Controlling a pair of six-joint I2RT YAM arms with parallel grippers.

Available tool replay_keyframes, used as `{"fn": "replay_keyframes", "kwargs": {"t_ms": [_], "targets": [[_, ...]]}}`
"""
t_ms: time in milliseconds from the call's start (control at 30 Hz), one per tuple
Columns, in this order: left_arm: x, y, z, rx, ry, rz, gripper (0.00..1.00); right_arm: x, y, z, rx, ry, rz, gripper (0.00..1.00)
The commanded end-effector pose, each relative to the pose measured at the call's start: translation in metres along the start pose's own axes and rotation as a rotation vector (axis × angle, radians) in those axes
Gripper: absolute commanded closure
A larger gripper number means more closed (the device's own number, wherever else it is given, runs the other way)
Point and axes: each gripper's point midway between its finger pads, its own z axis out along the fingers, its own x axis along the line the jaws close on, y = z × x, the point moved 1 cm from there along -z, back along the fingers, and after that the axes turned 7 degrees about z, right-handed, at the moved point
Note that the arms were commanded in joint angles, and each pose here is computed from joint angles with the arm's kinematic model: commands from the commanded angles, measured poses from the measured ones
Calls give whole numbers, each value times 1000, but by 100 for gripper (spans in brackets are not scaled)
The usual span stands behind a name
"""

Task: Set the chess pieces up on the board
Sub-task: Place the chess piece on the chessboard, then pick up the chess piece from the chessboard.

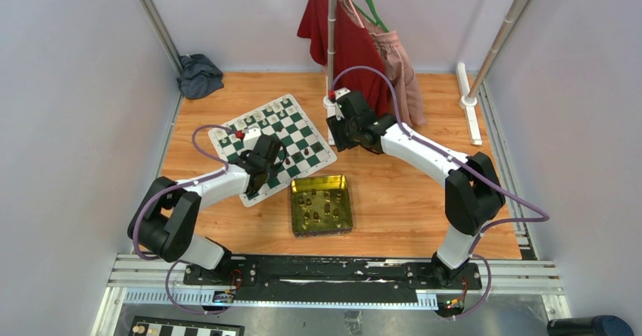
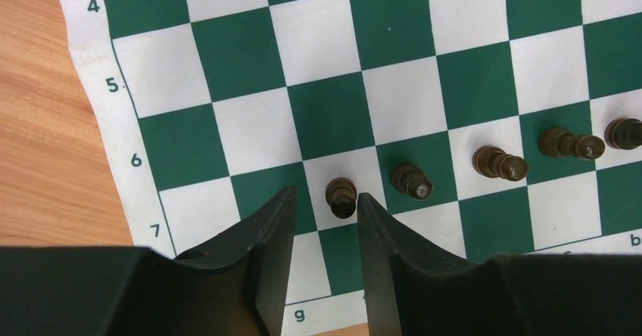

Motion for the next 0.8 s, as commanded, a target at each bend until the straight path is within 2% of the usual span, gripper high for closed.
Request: {"fn": "replay_keyframes", "kwargs": {"t_ms": [0, 167, 400, 467, 600, 767], "targets": [[0, 25, -11, -63, 26, -14, 59, -6, 8, -10, -19, -8, 18, 48], [-1, 52, -26, -112, 25, -10, 50, -4, 14, -12, -33, -6, 18, 48], [-17, 96, -33, -178, 12, 56, 24, -6, 21, -9, -42, -13, 18, 48], [-27, 106, -29, -184, 2, 81, 19, -9, 23, -7, -44, -17, 22, 48], [-44, 117, -12, -172, -13, 119, 19, -16, 26, -3, -45, -34, 30, 48], [-61, 119, 19, -137, -30, 104, 24, -30, 32, 0, -56, -49, 55, 48]]}}
